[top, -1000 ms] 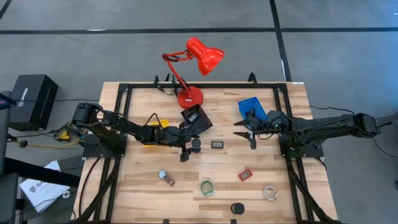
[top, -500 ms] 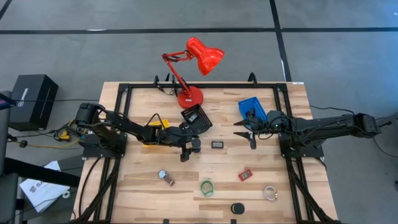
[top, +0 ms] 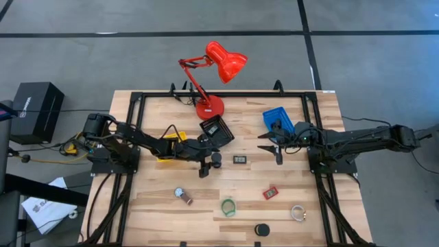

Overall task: Pick & Place Office items
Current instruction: Put the blue hourglass into the yellow bin

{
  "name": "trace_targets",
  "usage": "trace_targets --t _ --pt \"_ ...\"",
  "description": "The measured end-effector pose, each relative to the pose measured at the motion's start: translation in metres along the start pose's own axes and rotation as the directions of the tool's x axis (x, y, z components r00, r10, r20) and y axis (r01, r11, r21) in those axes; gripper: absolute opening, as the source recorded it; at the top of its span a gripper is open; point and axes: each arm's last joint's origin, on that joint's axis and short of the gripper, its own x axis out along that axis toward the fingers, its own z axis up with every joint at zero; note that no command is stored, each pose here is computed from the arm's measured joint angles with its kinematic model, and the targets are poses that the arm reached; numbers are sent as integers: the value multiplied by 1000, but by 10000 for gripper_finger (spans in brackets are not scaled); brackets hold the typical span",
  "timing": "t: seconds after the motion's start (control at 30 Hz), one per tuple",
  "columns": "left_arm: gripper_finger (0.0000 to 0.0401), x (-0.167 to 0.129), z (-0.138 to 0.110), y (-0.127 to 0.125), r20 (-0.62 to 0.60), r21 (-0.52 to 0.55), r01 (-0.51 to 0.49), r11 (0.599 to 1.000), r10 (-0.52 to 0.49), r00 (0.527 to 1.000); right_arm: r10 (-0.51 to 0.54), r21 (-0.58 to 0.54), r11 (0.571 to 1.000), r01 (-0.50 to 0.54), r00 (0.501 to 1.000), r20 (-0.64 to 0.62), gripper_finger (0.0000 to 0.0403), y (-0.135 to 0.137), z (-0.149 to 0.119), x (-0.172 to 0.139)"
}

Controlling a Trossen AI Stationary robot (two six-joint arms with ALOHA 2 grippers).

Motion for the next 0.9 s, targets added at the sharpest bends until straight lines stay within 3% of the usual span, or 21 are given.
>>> trace_targets --t 0.3,0.9 --pt "222 0 0 0 0 0 0 1000 0 1000 0 0 1000 0 1000 0 182 0 0 0" --pt "225 0 0 1 4 -11 -36 999 36 999 0 0 1000 0 1000 0 182 0 0 0"
